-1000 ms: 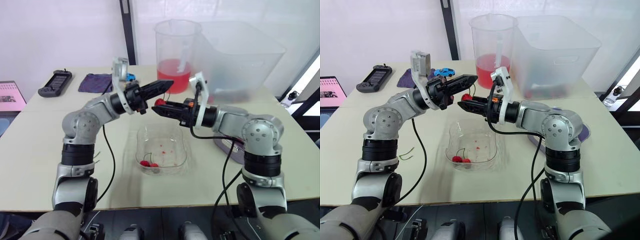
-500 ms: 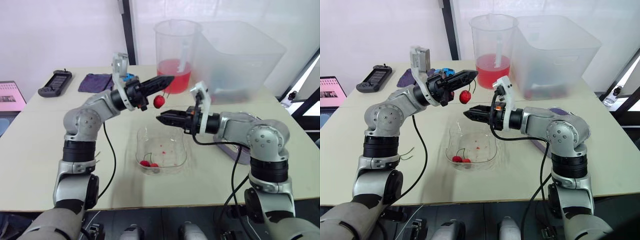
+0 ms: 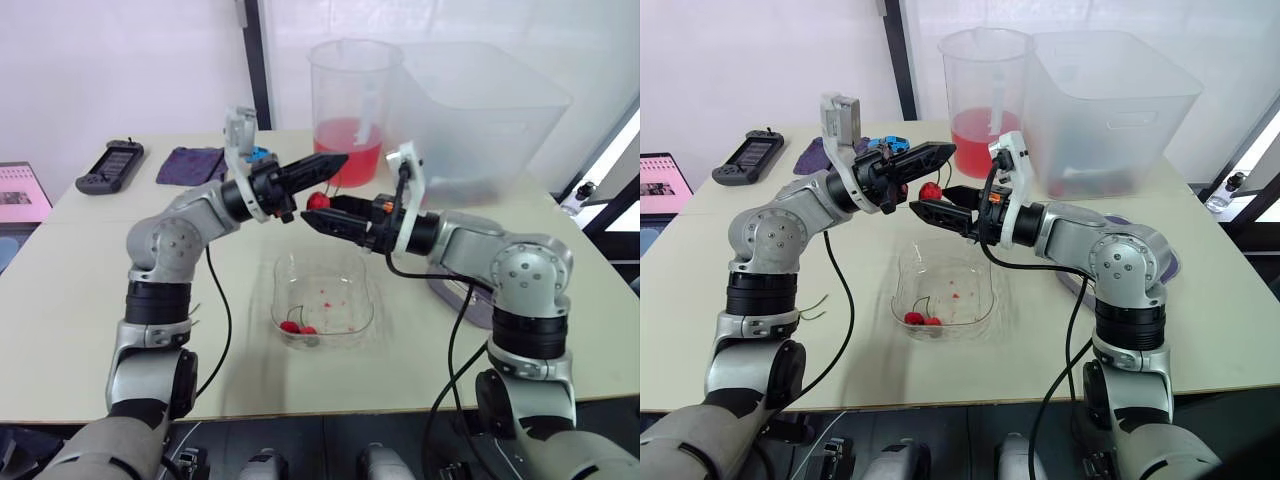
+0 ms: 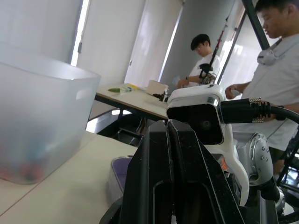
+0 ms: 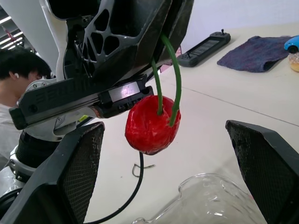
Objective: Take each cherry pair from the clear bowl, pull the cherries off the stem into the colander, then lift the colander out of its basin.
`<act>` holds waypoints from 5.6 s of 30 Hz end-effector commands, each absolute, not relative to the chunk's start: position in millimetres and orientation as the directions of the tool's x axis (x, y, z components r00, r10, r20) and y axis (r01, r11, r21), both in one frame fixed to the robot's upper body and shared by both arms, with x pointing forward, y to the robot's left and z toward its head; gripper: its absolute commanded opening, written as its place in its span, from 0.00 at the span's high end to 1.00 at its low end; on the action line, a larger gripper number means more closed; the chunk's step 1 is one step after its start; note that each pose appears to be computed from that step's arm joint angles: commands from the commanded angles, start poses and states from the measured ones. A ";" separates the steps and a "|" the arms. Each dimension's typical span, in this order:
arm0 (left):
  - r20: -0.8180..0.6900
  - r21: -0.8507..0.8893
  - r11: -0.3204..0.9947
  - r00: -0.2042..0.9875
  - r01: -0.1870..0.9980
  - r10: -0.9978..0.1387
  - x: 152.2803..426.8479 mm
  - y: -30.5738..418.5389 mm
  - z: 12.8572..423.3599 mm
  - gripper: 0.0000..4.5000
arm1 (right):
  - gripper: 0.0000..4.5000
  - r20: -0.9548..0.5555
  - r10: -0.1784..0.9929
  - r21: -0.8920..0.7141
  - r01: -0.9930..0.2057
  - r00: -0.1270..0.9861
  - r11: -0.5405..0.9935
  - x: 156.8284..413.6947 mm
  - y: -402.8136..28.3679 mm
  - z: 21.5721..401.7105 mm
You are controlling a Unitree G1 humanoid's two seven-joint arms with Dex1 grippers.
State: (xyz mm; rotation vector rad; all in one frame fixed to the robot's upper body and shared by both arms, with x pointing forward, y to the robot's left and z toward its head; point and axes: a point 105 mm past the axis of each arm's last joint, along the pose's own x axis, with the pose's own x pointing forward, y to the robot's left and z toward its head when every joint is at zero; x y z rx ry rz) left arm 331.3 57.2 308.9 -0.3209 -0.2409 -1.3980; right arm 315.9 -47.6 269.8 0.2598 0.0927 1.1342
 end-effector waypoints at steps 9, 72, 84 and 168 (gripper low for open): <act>0.363 -0.039 0.130 0.136 0.991 -0.922 326.5 56.7 314.9 1.00 | 0.50 0.136 0.912 0.214 -0.911 0.386 0.353 308.2 -38.8 288.8; 0.195 0.017 0.340 0.330 0.940 -0.924 337.4 110.1 279.0 1.00 | 0.37 -0.561 0.266 -0.280 -0.483 0.784 0.830 315.2 -312.5 233.1; 0.174 0.006 0.355 0.349 0.935 -0.921 333.4 112.0 279.5 1.00 | 0.00 -0.355 0.601 -0.276 -0.695 0.716 0.664 300.3 -261.2 298.2; -0.118 0.152 0.545 0.562 0.825 -0.819 251.7 207.2 229.6 0.00 | 0.30 -0.828 0.561 0.257 -0.896 -0.011 0.361 307.8 -8.2 138.6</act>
